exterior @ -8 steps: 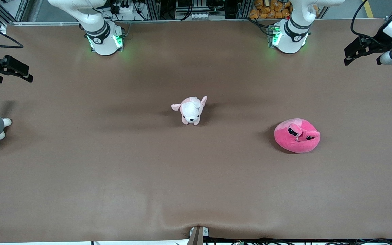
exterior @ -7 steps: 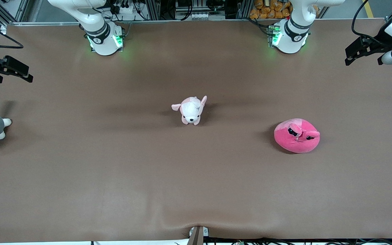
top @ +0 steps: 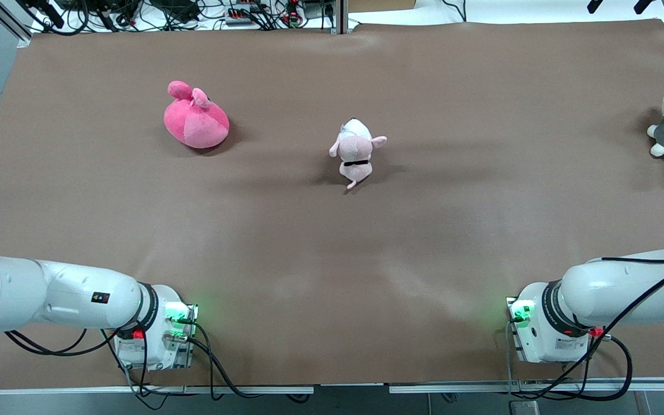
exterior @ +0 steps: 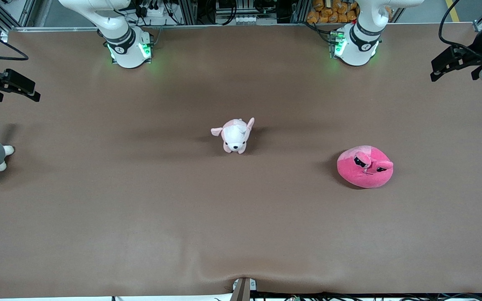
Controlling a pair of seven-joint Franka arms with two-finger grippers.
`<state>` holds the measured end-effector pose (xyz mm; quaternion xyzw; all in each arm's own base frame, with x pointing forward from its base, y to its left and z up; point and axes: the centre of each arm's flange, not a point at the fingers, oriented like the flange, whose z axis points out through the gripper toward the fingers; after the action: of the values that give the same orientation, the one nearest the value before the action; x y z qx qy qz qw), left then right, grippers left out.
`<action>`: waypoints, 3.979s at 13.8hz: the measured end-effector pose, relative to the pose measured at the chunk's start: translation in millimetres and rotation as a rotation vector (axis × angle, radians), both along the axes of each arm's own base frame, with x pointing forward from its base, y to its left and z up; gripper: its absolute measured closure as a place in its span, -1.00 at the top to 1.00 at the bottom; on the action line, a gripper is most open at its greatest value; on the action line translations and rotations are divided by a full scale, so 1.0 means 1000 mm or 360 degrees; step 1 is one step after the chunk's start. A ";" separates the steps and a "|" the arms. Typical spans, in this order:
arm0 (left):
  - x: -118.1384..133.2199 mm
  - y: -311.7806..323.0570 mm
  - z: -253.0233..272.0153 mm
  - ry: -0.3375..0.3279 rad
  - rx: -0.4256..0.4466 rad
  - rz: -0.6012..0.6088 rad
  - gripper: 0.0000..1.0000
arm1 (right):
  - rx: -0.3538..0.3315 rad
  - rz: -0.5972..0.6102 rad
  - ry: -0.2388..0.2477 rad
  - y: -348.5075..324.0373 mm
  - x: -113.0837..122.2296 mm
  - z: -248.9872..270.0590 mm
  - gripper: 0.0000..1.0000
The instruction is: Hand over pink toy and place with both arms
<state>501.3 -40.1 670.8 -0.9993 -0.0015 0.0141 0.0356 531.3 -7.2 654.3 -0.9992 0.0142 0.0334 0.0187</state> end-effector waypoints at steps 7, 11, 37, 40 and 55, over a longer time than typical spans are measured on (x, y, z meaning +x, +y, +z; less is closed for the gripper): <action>0.031 0.003 -0.027 0.0066 0.0014 0.0026 1.00 | 0.0000 0.0000 0.0003 0.000 0.000 0.000 1.00; 0.031 0.001 -0.025 0.0057 0.0012 0.0018 1.00 | 0.0000 0.0000 0.0003 0.000 0.000 0.000 1.00; 0.062 0.027 -0.088 0.0140 -0.0075 0.1405 1.00 | 0.0000 0.0002 0.0014 0.001 0.001 -0.004 1.00; 0.066 0.016 -0.097 0.0203 -0.0101 0.1740 1.00 | 0.0000 0.0003 0.0014 0.001 0.001 -0.004 1.00; 0.108 0.025 -0.177 0.0145 0.0146 0.2407 1.00 | 0.0000 0.0004 0.0042 0.002 0.006 -0.014 1.00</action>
<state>608.9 -14.7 493.8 -0.7220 -0.6853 0.0758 0.0579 537.4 -5.6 640.6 -0.9987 0.0132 0.0465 0.0186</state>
